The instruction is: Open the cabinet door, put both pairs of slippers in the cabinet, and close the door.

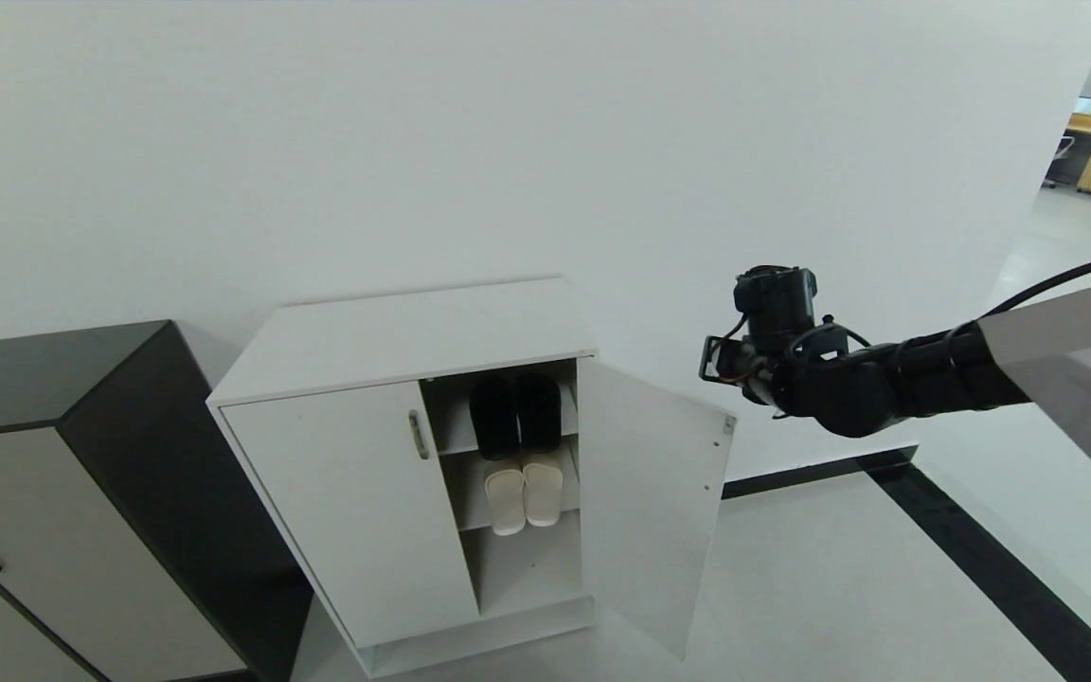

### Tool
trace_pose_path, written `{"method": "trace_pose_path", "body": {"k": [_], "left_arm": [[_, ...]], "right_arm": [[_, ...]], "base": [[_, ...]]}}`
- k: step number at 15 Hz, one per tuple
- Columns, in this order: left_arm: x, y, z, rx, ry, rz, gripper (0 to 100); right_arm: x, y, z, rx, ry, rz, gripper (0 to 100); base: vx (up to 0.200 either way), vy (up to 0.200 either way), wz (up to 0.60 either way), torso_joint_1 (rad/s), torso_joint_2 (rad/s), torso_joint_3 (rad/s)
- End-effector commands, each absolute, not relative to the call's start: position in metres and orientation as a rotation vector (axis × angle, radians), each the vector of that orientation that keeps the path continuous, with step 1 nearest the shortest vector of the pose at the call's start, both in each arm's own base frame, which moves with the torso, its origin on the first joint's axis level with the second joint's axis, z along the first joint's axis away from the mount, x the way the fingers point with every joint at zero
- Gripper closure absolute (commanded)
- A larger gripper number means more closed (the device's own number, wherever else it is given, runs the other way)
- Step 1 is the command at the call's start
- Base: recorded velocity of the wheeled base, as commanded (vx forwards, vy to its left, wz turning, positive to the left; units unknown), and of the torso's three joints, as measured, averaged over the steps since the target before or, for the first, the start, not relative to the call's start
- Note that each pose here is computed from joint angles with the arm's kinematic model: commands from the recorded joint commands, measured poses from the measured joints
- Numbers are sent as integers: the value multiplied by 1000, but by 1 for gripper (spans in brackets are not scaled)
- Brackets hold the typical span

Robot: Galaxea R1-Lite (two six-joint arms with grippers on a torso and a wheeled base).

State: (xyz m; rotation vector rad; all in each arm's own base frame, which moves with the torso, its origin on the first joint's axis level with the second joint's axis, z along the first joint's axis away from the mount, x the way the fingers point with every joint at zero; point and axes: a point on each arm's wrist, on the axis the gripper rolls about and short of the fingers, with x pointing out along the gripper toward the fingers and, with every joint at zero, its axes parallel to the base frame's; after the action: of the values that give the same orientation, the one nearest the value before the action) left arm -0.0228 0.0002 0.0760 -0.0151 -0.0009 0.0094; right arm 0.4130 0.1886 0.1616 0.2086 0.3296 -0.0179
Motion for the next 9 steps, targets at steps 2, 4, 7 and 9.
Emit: {"method": "trace_pose_path", "body": {"k": [2, 4, 7, 9], "left_arm": [[-23, 0, 76, -15, 0, 11, 100], [-23, 0, 76, -15, 0, 11, 100], [-23, 0, 76, -15, 0, 11, 100], [-23, 0, 76, -17, -2, 11, 100]], "right_arm": [[437, 187, 136, 202, 349, -47, 100], [441, 183, 130, 200, 356, -59, 100], [445, 184, 116, 188, 379, -64, 100], [447, 184, 111, 185, 387, -69, 100]], "base": [[0, 0, 0, 0, 0, 0], [0, 0, 0, 0, 0, 0], [0, 0, 0, 0, 0, 0], [0, 0, 0, 0, 0, 0]]}}
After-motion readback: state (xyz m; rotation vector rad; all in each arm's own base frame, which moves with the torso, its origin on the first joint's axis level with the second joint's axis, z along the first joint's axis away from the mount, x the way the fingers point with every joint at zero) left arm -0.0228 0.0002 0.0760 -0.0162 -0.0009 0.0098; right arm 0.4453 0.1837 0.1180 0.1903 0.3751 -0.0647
